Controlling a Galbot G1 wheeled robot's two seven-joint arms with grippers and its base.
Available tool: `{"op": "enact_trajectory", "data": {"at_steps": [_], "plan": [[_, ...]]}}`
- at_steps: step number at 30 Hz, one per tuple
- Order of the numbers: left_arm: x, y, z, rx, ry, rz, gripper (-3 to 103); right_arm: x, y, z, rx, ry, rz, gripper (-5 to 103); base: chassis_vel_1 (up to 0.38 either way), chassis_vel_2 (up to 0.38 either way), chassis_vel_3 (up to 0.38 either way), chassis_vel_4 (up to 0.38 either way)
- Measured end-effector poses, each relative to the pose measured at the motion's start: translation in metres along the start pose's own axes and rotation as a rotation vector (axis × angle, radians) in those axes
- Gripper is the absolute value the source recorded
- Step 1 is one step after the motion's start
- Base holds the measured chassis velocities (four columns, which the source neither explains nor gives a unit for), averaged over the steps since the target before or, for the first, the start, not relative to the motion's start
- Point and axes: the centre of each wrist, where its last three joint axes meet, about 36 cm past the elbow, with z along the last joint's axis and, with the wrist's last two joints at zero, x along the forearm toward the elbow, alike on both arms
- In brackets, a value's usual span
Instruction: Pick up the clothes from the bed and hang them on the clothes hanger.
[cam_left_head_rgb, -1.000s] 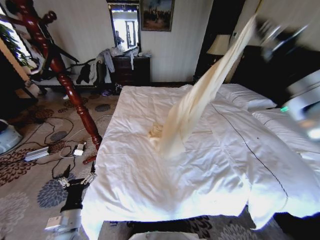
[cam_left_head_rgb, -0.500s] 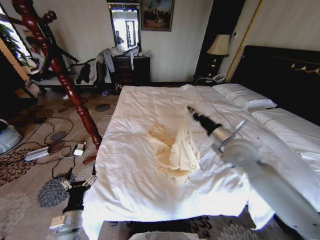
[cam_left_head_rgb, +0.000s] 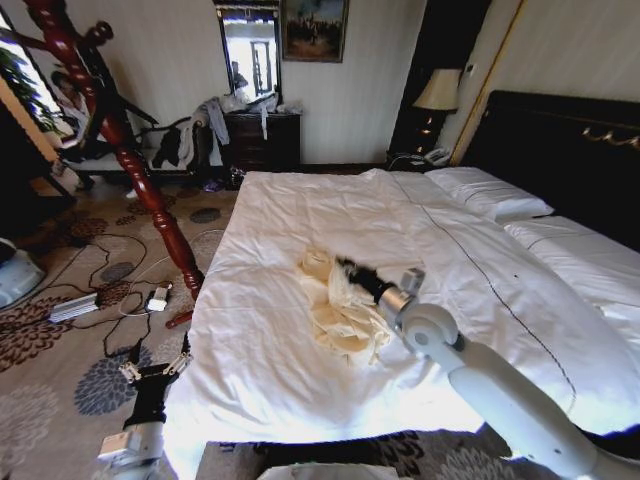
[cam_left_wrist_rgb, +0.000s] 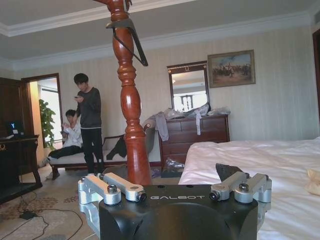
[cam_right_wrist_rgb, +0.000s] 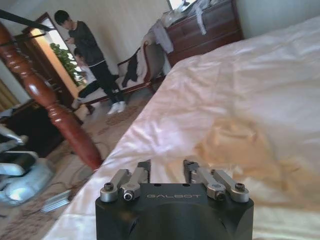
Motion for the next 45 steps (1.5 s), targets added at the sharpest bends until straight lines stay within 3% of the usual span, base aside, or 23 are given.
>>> {"op": "enact_trajectory", "data": {"at_steps": [2, 4, 5, 6, 8, 10, 13, 16, 17, 19, 22, 23, 26, 28, 32, 33, 36, 40, 42, 45], "plan": [[0.001, 0.000, 0.000, -0.001, -0.001, 0.001, 100, -0.005, 0.001, 0.007, 0.012, -0.028, -0.025, 46, 0.000, 0.000, 0.000, 0.000], [0.001, 0.001, -0.001, -0.002, -0.002, 0.001, 100, -0.007, -0.001, 0.010, 0.020, -0.048, -0.030, 46, 0.000, 0.000, 0.000, 0.000], [0.001, 0.001, -0.001, -0.004, -0.003, 0.001, 100, -0.011, -0.003, 0.012, 0.049, -0.089, -0.020, 51, 0.000, 0.000, 0.000, 0.000], [0.001, 0.002, -0.002, -0.005, -0.004, 0.000, 100, -0.013, -0.008, 0.013, 0.112, -0.123, 0.002, 57, 0.000, 0.000, 0.000, 0.000], [0.001, 0.002, -0.002, -0.006, -0.004, 0.000, 100, -0.014, -0.011, 0.013, 0.145, -0.134, 0.011, 62, 0.000, 0.000, 0.000, 0.000], [0.001, 0.003, -0.002, -0.007, -0.006, 0.001, 100, -0.015, -0.030, 0.009, 0.312, -0.173, 0.037, 73, 0.000, 0.000, 0.000, 0.000], [0.001, 0.003, -0.003, -0.007, -0.008, 0.001, 100, -0.013, -0.034, 0.005, 0.327, -0.168, 0.076, 79, 0.000, 0.000, 0.000, 0.000], [0.001, 0.002, -0.003, -0.006, -0.008, 0.002, 100, -0.007, -0.037, -0.003, 0.282, -0.116, 0.226, 95, 0.000, 0.000, 0.000, 0.000], [0.001, 0.002, -0.003, -0.006, -0.008, 0.002, 100, -0.007, -0.037, -0.003, 0.282, -0.116, 0.226, 95, 0.000, 0.000, 0.000, 0.000], [0.000, 0.002, -0.003, -0.006, -0.009, 0.002, 100, -0.001, -0.037, -0.004, 0.203, -0.028, 0.323, 98, 0.000, 0.000, 0.000, 0.000], [0.000, 0.002, -0.004, -0.006, -0.009, 0.004, 100, 0.016, -0.039, -0.004, 0.029, 0.098, 0.436, 100, 0.000, 0.000, 0.000, 0.000], [0.000, 0.002, -0.004, -0.006, -0.009, 0.004, 100, 0.016, -0.039, -0.004, 0.029, 0.098, 0.436, 100, 0.000, 0.000, 0.000, 0.000], [0.000, 0.002, -0.004, -0.005, -0.010, 0.006, 100, 0.031, -0.058, 0.005, -0.089, 0.070, 0.529, 100, 0.000, 0.000, 0.000, 0.000], [0.000, 0.002, -0.004, -0.005, -0.010, 0.007, 100, 0.033, -0.064, 0.008, -0.118, 0.056, 0.553, 100, 0.000, 0.000, 0.000, 0.000], [-0.001, 0.000, -0.004, -0.001, -0.011, 0.011, 100, 0.044, -0.100, 0.023, -0.301, -0.007, 0.659, 100, 0.000, 0.000, 0.000, 0.000], [-0.001, 0.000, -0.004, -0.001, -0.011, 0.011, 100, 0.044, -0.100, 0.023, -0.301, -0.007, 0.659, 100, 0.000, 0.000, 0.000, 0.000], [-0.001, 0.000, -0.004, -0.002, -0.011, 0.013, 100, 0.051, -0.115, 0.029, -0.436, -0.030, 0.667, 100, 0.000, 0.000, 0.000, 0.000], [-0.002, 0.000, -0.003, -0.004, -0.011, 0.014, 100, 0.050, -0.126, 0.040, -0.503, -0.050, 0.650, 101, 0.000, 0.000, 0.000, 0.000], [-0.002, 0.000, -0.003, -0.004, -0.010, 0.015, 100, 0.044, -0.133, 0.054, -0.557, -0.072, 0.625, 93, 0.000, 0.000, 0.000, 0.000], [-0.002, 0.001, -0.003, -0.005, -0.010, 0.016, 100, 0.039, -0.136, 0.063, -0.577, -0.088, 0.606, 82, 0.000, 0.000, 0.000, 0.000]]}}
